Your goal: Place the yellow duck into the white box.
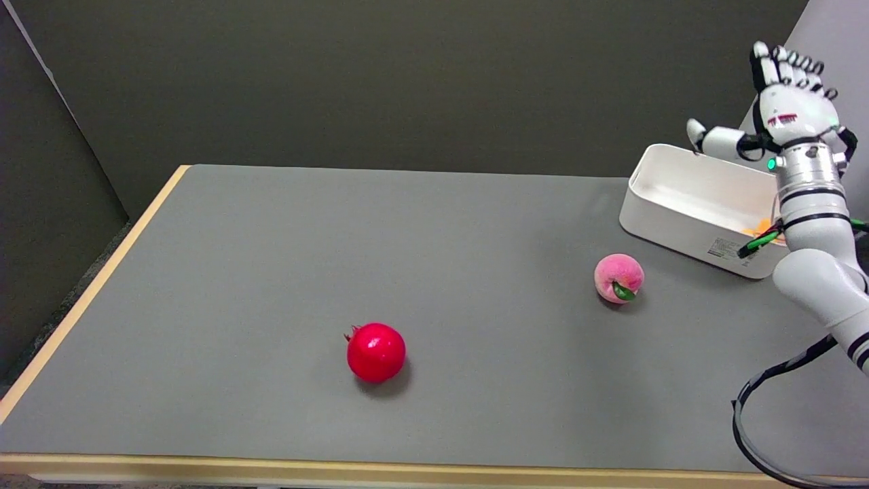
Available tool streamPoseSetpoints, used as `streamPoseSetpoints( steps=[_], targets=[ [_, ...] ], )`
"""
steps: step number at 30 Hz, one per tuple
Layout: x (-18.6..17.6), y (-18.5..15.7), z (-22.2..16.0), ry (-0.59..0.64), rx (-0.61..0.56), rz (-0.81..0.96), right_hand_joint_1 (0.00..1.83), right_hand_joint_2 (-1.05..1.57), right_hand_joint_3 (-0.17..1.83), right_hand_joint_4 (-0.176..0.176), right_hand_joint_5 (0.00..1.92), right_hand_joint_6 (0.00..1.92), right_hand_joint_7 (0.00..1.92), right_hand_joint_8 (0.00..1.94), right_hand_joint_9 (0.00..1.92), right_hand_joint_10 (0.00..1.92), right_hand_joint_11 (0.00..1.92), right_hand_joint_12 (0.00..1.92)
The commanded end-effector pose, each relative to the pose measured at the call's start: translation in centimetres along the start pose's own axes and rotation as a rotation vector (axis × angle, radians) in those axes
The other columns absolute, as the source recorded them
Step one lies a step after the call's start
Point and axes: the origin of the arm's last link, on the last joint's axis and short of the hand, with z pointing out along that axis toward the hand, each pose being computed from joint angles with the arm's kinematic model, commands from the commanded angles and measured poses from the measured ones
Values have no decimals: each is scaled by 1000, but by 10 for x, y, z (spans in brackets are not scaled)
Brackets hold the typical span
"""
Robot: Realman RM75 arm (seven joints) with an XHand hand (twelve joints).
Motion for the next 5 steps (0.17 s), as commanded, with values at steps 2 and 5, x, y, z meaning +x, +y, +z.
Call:
streamPoseSetpoints(
  steps=[2,5],
  targets=[
    [56,-93,-82,286,251,164,548,704,613,33,-1,-1,-1,-1,-1,-1,-1,-1],
    [60,-100,-99,316,286,164,548,704,615,30,-1,-1,-1,-1,-1,-1,-1,-1]
  ],
)
